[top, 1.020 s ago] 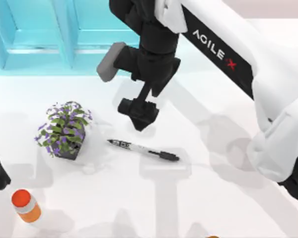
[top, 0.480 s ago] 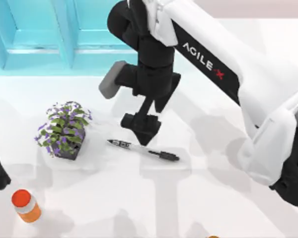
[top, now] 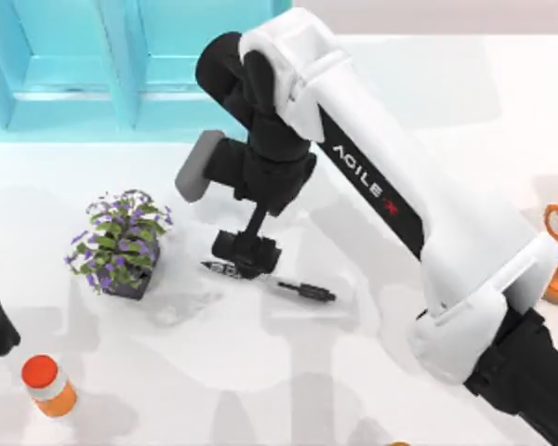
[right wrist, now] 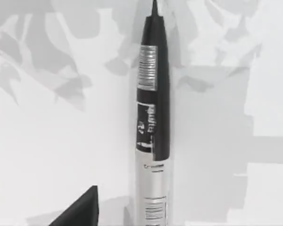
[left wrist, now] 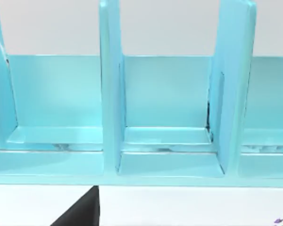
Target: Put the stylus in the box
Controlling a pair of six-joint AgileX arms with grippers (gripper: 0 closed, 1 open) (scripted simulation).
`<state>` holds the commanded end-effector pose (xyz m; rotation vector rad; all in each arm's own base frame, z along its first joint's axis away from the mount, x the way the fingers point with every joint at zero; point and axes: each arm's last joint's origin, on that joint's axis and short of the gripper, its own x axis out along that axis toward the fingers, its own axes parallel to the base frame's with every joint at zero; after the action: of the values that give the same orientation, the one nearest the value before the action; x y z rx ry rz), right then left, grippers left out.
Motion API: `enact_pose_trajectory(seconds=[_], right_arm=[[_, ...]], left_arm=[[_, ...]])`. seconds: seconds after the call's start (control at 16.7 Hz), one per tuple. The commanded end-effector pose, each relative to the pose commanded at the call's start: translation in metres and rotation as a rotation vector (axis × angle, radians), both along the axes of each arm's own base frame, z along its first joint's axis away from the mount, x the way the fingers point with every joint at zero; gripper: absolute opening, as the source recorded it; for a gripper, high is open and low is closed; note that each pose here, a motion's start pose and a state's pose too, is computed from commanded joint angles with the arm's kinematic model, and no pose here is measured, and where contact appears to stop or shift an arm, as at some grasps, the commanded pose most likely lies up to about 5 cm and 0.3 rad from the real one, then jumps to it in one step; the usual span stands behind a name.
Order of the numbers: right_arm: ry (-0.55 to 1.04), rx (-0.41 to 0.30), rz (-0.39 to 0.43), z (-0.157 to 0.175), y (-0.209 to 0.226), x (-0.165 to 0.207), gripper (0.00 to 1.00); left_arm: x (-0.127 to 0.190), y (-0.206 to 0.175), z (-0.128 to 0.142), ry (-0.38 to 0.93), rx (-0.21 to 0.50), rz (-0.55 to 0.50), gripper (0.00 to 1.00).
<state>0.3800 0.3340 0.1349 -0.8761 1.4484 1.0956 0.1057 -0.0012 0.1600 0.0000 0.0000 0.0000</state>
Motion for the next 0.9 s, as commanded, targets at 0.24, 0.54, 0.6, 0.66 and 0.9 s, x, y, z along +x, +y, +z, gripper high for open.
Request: enact_pose_trajectory(seconds=[0.24,0.54,0.6,0.66,0.9], right_arm=[[-0.003,0.002,-0.001,-0.032,-0.003,-0.010,1.00],[0.000,0.000,0.000,-0.049,-0.004,-0.017,1.00],[0.000,0.000,0.000,-0.049,-0.004,-0.017,1.00],[0.000,0.000,0.000,-0.049,-0.004,-0.017,1.00],[0.000,0.000,0.000,-0.049,-0.004,-0.017,0.77]], left_arm=[[0.000,0.000,0.000,0.000,0.000,0.000,1.00],[0.000,0.000,0.000,0.000,0.000,0.000,1.00],[0.000,0.000,0.000,0.000,0.000,0.000,1.00],[0.000,0.000,0.000,0.000,0.000,0.000,1.00],[0.000,0.000,0.000,0.000,0.000,0.000,1.00]])
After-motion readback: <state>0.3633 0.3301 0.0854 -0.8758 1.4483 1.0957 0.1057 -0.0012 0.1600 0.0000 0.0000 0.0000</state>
